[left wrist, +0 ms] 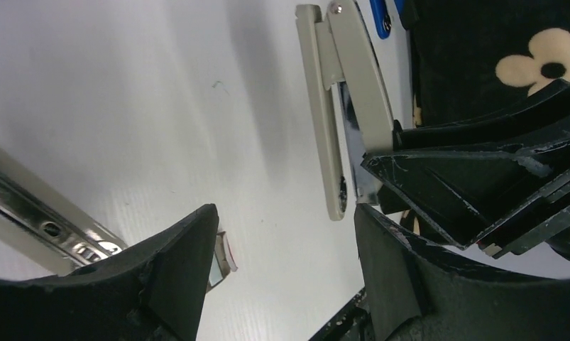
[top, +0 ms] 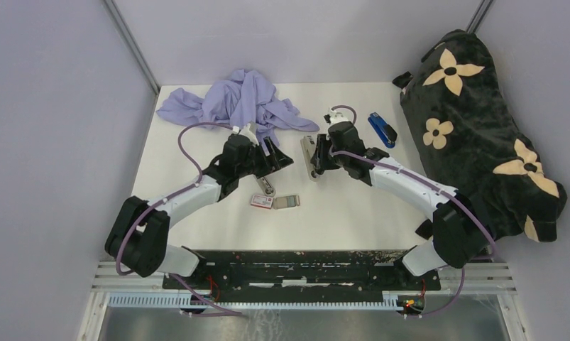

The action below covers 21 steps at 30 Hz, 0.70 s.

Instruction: Load the staples into the stapler

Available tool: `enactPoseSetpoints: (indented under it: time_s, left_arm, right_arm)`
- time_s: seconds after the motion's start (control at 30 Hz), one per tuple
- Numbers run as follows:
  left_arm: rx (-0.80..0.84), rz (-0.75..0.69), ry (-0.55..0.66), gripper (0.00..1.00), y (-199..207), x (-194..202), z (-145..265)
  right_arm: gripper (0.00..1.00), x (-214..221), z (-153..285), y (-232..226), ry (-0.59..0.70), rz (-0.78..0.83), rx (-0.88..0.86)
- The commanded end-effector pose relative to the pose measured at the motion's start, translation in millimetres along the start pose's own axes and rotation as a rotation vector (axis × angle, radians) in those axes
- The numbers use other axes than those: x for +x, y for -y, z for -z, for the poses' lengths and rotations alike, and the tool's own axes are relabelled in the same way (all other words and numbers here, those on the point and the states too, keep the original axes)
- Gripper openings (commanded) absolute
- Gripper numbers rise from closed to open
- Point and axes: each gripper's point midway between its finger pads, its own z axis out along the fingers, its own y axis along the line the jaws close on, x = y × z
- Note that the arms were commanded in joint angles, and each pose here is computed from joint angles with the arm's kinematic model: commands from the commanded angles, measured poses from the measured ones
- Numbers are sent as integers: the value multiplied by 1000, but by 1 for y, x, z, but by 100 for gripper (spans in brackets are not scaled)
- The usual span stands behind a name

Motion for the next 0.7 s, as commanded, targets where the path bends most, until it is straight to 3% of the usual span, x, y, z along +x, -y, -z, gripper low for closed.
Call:
enactPoseSetpoints:
  time_s: [0.0, 0.67]
  left_arm:
    - [125, 47, -13, 76, 34, 4, -8]
    - [64, 98, -85, 48, 30, 37, -39]
  right_arm:
    - [1, -41, 18, -47, 163, -129, -230]
    - [1, -53, 39, -77, 274, -205, -392]
